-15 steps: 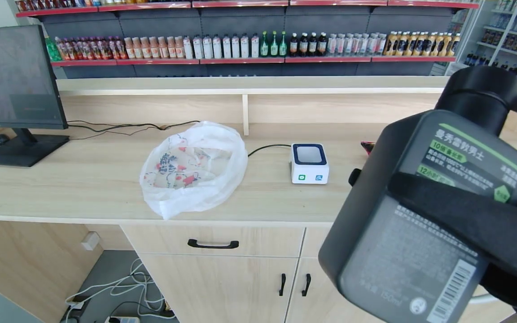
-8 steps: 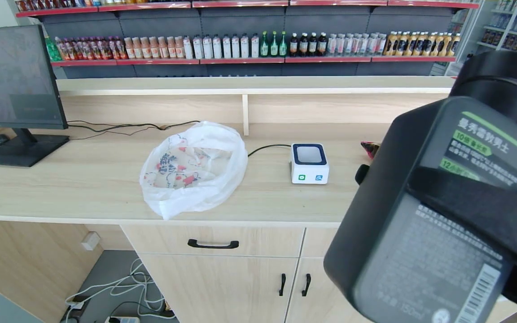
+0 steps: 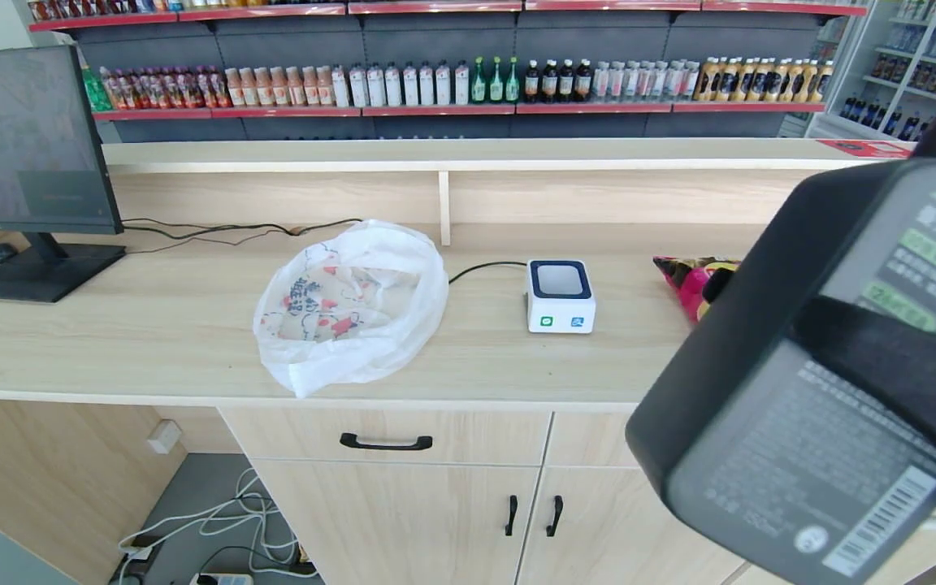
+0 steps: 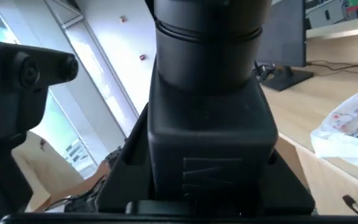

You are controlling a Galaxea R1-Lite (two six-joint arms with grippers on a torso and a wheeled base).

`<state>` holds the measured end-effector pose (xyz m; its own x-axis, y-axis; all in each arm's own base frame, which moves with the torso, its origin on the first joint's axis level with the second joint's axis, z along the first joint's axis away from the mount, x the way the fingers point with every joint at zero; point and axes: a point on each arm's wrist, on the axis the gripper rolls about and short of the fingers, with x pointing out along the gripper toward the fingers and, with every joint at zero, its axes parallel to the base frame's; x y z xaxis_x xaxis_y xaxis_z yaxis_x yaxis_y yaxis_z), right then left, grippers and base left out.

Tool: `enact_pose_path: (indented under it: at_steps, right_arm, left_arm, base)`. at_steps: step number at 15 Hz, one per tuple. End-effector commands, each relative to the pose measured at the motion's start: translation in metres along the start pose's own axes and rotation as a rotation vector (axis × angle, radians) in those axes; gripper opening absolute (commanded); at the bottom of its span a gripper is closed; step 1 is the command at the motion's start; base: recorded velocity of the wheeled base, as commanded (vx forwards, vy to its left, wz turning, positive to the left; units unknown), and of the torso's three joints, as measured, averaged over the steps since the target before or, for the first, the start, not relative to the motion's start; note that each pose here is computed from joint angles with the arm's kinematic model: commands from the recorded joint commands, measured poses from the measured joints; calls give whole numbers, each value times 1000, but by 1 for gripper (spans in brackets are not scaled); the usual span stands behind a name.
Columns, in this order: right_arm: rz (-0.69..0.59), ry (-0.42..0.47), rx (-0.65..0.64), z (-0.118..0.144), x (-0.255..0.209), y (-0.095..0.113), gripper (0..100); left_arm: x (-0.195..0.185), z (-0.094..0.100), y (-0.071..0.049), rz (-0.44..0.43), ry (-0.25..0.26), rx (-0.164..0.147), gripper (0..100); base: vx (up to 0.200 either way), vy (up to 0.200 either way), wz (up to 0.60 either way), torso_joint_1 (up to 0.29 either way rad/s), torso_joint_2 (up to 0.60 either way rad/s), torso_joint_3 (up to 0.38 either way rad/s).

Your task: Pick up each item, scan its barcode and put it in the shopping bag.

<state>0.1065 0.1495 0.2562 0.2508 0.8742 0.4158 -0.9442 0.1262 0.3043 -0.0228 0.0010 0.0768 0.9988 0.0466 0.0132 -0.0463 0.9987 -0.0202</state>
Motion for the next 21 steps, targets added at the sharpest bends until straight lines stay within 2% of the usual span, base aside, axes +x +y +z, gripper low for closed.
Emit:
enact_pose_path:
  at_steps: [1,5,6,9,10,11,14,19,21]
  right_arm:
    - [-51,-34,-23,6,1,1,0]
    - [-118,-28,-174,7,-2,-6,0]
    - [-192,30,-253,1,-5,-13,0]
    - [-467,71,-354,4,0,-21,0]
    - [-520,84,-380,3,-1,-23,0]
    - [-639,124,-473,-1,-2,-28,0]
    - [-884,167,-612,-7,-13,-36,0]
    - [-940,251,-716,-15,-6,-46,0]
    - [-941,251,-720,-16,2,-51,0]
  left_arm:
    - [0,0,0,1,1,0,100]
    - [0,0,0,1,1,0,100]
    - [0,0,0,1,1,0,100]
    - [0,0,0,1,1,0,100]
    - [0,0,0,1,-1,0,100]
    - [0,0,0,1,1,0,100]
    - [0,0,0,1,1,0,100]
    - [0,0,0,1,-1,0,100]
    - [0,0,0,1,1,0,100]
  base:
    - [0,0,0,0,0,0]
    - [0,0,0,0,0,0]
    - [0,0,0,0,0,0]
    - [0,0,0,0,0,0]
    - [0,0,0,0,0,0]
    - [0,0,0,0,0,0]
    - [0,0,0,0,0,0]
    - [0,0,0,0,0,0]
    - [0,0,0,0,0,0]
